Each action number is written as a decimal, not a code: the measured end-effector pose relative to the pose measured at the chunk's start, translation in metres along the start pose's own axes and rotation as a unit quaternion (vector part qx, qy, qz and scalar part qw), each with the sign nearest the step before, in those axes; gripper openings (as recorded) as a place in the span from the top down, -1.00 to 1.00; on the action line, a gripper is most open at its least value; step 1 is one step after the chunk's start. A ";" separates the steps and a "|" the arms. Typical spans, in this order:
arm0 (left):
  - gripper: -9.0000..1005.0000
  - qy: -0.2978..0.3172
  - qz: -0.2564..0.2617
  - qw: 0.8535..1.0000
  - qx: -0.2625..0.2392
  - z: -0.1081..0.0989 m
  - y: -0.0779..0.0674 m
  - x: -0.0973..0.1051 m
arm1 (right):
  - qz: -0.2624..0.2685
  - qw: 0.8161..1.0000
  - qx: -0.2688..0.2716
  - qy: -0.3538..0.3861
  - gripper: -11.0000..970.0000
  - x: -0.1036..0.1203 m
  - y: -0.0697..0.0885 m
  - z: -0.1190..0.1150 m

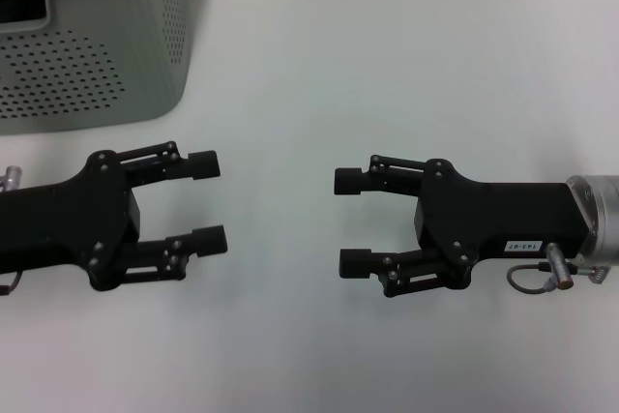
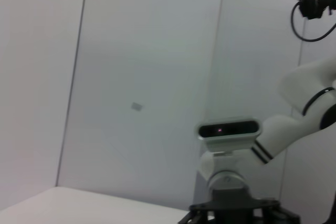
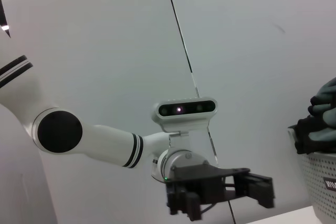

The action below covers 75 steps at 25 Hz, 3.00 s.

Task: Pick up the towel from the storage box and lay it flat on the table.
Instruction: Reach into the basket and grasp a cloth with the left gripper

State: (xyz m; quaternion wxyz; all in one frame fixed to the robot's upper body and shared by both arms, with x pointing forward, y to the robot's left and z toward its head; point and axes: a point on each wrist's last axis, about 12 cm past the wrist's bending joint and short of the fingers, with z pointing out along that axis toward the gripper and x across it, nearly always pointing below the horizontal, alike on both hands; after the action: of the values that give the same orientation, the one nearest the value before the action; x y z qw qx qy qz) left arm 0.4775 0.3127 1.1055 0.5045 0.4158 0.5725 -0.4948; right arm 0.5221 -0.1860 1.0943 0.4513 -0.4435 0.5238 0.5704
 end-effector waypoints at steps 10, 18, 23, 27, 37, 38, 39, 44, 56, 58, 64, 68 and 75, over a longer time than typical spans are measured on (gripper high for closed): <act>-0.50 -0.027 0.013 0.997 -0.070 -0.011 0.011 -0.011 | 0.004 1.000 0.007 -0.002 -0.79 0.003 0.002 -0.003; -0.50 -0.086 0.073 0.973 -0.203 -0.038 0.015 -0.054 | 0.006 1.000 0.016 0.000 -0.79 0.005 0.000 -0.001; -0.48 -0.065 0.102 0.950 -0.287 -0.057 0.018 -0.073 | 0.010 1.000 0.024 0.003 -0.79 0.009 0.000 0.002; -0.45 -0.070 0.120 0.934 -0.330 -0.068 0.017 -0.082 | 0.016 0.999 0.035 0.007 -0.79 0.014 0.001 0.003; -0.38 -0.037 0.144 0.902 -0.405 -0.074 0.034 -0.087 | 0.024 0.999 0.039 0.008 -0.79 0.019 0.003 0.006; -0.37 -0.028 0.144 0.901 -0.408 -0.071 0.038 -0.085 | 0.025 0.999 0.040 0.008 -0.79 0.020 0.003 0.006; -0.36 -0.021 0.142 0.900 -0.411 -0.068 0.041 -0.084 | 0.026 0.999 0.041 0.009 -0.79 0.021 0.003 0.006; -0.35 0.011 0.137 0.891 -0.432 -0.058 0.053 -0.079 | 0.032 0.998 0.044 0.009 -0.79 0.024 0.006 0.006; -0.35 0.053 0.137 0.870 -0.471 -0.049 0.064 -0.075 | 0.039 0.998 0.051 0.007 -0.79 0.030 0.010 0.003; -0.34 0.053 0.136 0.869 -0.473 -0.050 0.064 -0.075 | 0.040 0.998 0.052 0.007 -0.79 0.031 0.011 0.002; -0.34 0.051 0.125 0.866 -0.481 -0.051 0.068 -0.071 | 0.041 0.998 0.054 0.005 -0.79 0.033 0.013 0.001; -0.34 0.046 0.109 0.860 -0.496 -0.053 0.071 -0.068 | 0.041 0.998 0.053 0.003 -0.79 0.033 0.014 0.001; -0.33 0.047 0.098 0.868 -0.484 -0.049 0.073 -0.064 | 0.044 0.997 0.056 0.002 -0.79 0.035 0.016 -0.001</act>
State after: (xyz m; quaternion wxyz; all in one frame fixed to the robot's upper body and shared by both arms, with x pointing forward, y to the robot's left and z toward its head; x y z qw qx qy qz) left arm 0.5497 0.3747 1.1585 0.6605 0.1961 0.7199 -0.0837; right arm 0.5000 -0.1862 1.0634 0.4489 -0.3949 0.5747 0.5588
